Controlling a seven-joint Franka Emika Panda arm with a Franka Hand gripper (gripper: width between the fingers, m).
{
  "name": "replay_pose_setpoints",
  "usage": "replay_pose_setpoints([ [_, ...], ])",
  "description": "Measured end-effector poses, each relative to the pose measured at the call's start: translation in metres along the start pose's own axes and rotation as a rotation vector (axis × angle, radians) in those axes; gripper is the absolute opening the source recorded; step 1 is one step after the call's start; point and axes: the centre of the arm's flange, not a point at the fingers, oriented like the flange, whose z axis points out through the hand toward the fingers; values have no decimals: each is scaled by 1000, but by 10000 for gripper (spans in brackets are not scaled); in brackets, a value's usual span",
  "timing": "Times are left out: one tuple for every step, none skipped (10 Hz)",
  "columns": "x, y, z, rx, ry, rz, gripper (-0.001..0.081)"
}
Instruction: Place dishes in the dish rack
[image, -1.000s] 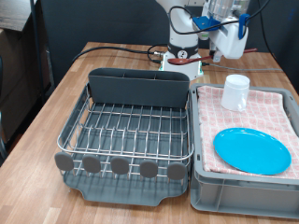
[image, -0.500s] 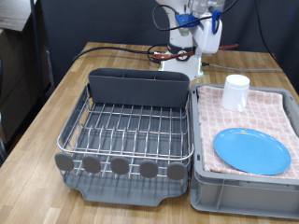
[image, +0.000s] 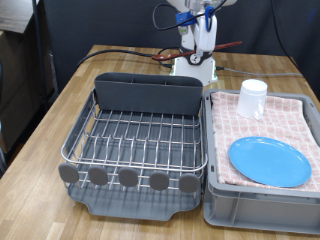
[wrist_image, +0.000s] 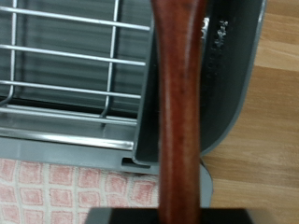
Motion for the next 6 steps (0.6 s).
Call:
replay_pose_setpoints([
  [9,-4,1,-30,-29,12,87],
  [17,-7,2,-60,-62,22,87],
  [25,-11,4,-91,-89,27,87],
  [33,-13,7,-125,-120,23,87],
  [40,-16,11,-160,-152,14,87],
  [47,-18,16,-187,-175,6,87],
])
